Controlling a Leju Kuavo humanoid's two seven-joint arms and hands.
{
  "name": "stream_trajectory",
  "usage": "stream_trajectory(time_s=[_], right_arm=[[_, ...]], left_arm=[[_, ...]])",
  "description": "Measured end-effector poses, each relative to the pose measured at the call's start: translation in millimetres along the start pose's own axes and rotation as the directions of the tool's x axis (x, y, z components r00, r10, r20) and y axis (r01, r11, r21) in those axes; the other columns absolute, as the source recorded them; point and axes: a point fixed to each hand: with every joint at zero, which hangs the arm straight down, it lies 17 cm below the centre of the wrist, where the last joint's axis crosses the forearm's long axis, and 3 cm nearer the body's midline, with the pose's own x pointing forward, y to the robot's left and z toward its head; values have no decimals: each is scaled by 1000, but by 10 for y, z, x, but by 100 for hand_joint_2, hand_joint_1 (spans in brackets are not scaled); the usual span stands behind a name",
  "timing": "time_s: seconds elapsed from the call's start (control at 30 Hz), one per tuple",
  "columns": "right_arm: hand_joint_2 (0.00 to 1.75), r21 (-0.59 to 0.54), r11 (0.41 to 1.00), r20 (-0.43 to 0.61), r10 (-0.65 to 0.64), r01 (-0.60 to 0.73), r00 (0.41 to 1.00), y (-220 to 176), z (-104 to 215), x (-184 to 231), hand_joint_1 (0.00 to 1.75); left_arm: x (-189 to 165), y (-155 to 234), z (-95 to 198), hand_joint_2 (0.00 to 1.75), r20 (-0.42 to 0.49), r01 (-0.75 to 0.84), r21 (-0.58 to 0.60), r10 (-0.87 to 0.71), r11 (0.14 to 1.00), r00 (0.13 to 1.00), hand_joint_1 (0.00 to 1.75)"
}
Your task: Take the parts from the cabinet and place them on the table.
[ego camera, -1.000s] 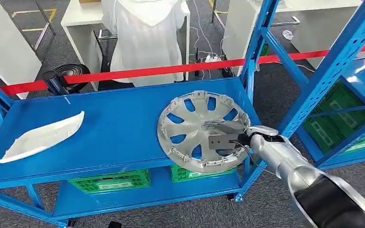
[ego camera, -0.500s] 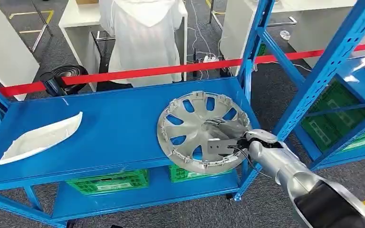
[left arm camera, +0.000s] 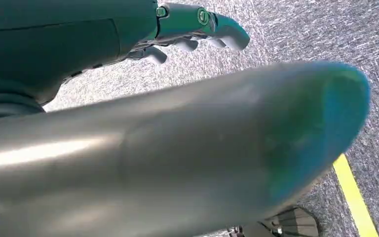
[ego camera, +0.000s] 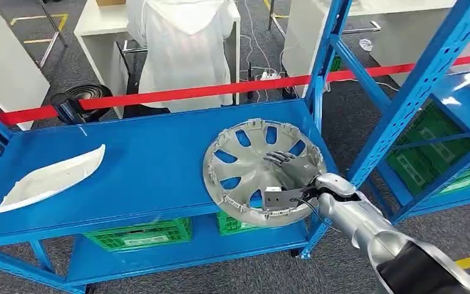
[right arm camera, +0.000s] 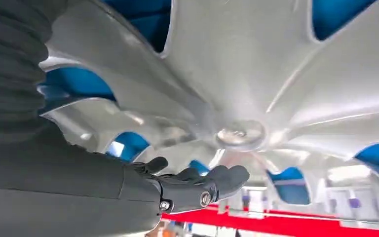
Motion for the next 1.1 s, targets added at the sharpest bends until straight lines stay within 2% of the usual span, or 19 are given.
stream_trajectory(time_s=[0.37, 0.67, 1.1], right_arm=[[0, -106, 993, -51, 52, -57, 997, -47, 73, -63, 0], [0, -228, 970, -62, 67, -79, 996, -326, 26, 65, 0], [0, -253, 967, 15, 44, -39, 999, -529, -201, 395, 0]], left_arm=[[-80, -24, 13, 0, -4, -17, -2, 17, 1000, 1000, 0], [-139, -25, 19, 0, -11, -15, 3, 15, 1000, 1000, 0], [-249, 29, 11, 0, -50, -52, 31, 53, 998, 997, 0]])
